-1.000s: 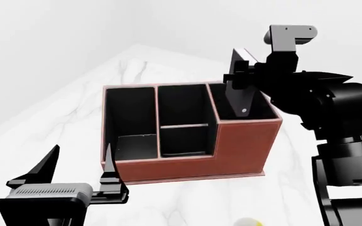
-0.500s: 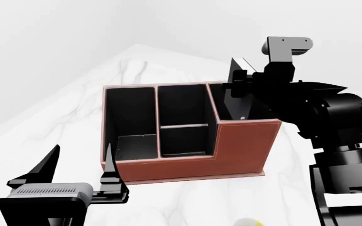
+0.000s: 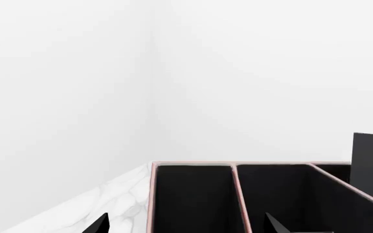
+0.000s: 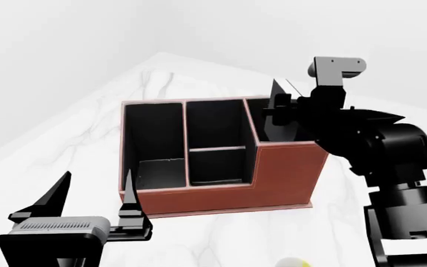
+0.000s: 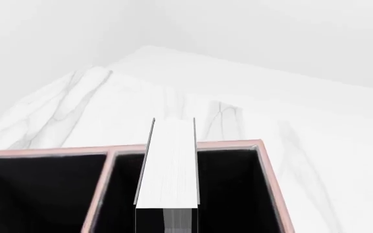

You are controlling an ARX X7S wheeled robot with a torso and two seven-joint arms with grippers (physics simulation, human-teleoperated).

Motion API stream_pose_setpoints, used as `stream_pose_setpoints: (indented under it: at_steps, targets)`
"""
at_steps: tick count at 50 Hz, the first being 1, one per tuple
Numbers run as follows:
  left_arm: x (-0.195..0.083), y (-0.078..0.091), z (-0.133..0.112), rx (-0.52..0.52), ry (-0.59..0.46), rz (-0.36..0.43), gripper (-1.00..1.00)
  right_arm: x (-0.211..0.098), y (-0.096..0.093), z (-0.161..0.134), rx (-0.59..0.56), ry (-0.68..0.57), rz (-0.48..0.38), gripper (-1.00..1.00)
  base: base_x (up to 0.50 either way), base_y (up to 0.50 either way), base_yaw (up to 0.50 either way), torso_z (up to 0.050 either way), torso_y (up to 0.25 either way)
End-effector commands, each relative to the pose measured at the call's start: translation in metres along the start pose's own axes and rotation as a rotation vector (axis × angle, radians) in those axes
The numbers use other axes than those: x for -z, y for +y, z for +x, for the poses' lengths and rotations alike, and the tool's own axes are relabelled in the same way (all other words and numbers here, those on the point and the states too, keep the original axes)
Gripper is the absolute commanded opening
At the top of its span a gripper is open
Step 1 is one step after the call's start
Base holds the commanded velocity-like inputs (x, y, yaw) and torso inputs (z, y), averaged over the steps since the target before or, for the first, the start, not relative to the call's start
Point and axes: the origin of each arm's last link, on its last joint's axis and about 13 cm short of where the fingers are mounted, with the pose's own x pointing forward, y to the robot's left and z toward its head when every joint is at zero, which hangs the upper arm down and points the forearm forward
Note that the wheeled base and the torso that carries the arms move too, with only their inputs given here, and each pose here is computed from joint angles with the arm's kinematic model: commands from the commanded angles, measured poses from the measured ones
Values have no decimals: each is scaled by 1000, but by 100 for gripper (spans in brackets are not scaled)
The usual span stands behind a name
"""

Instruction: Pick up the book and place it in the right compartment of the caddy.

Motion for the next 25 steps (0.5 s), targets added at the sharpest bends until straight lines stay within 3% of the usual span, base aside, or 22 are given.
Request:
stream_pose_setpoints:
  at_steps: [1, 25]
  targets:
    - [0, 0, 0, 1, 0, 1, 100, -1, -2, 0, -1, -27, -3, -100, 0, 0, 0, 0, 0]
    - [1, 0, 0, 0, 1, 1, 100, 9, -3, 2, -2, -14, -5, -100, 0, 0, 0, 0, 1]
